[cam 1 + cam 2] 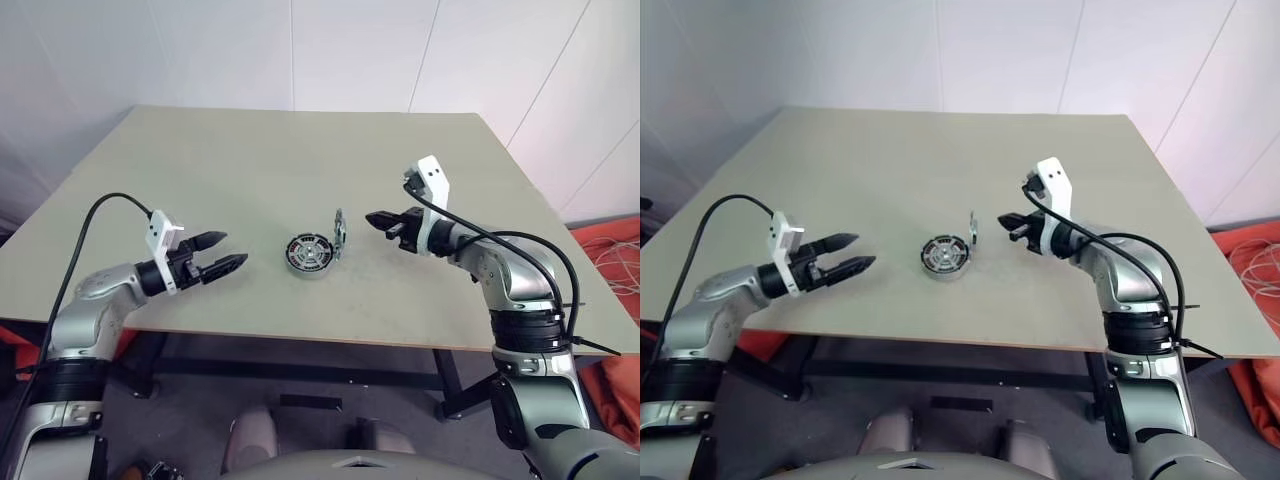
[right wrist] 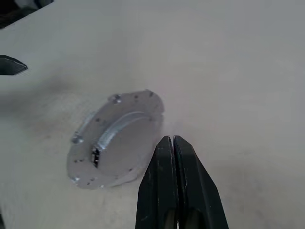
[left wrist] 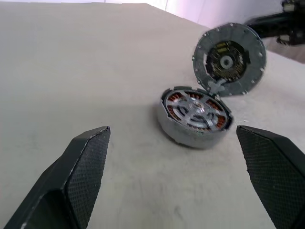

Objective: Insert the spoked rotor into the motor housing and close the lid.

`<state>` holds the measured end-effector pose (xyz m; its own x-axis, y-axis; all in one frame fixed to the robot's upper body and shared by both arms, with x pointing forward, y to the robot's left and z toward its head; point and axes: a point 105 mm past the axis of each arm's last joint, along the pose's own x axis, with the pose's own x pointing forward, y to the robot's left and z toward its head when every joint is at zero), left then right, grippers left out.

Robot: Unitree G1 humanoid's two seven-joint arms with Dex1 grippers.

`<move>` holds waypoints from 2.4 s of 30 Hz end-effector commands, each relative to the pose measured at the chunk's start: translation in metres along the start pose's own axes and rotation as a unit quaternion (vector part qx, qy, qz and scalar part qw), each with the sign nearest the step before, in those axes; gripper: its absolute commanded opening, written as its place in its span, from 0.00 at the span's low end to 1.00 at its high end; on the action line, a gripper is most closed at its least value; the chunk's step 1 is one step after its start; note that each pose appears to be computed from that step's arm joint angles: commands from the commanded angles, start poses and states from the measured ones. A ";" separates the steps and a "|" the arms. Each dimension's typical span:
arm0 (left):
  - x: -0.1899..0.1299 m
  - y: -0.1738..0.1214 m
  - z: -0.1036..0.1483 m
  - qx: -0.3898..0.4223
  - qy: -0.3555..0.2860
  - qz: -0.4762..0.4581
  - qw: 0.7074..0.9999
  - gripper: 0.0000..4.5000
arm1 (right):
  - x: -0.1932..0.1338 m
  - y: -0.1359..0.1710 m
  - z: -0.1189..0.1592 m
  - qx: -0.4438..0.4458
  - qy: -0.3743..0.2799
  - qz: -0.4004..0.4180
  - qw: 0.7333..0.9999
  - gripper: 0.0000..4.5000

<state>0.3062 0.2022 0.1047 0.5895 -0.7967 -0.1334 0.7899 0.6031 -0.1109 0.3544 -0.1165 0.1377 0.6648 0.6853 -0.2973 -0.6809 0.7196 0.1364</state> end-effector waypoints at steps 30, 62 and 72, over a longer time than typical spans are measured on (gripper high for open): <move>0.007 -0.016 0.006 0.041 0.018 -0.065 0.997 1.00 | 0.075 0.055 -0.034 -0.127 0.060 0.072 0.987 0.01; 0.008 -0.016 0.006 0.041 0.005 -0.056 0.998 1.00 | 0.078 0.049 -0.015 -0.188 0.057 0.178 0.964 0.99; 0.009 -0.016 0.010 0.046 -0.003 -0.050 0.998 1.00 | 0.090 0.048 -0.028 -0.215 0.069 0.161 0.961 0.95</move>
<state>0.2980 0.1851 0.0983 0.4942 -0.8530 -0.1680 0.8540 0.5125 -0.0899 0.3686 -0.0276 0.0796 0.3589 0.8150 -0.4549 -0.9309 0.3480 -0.1109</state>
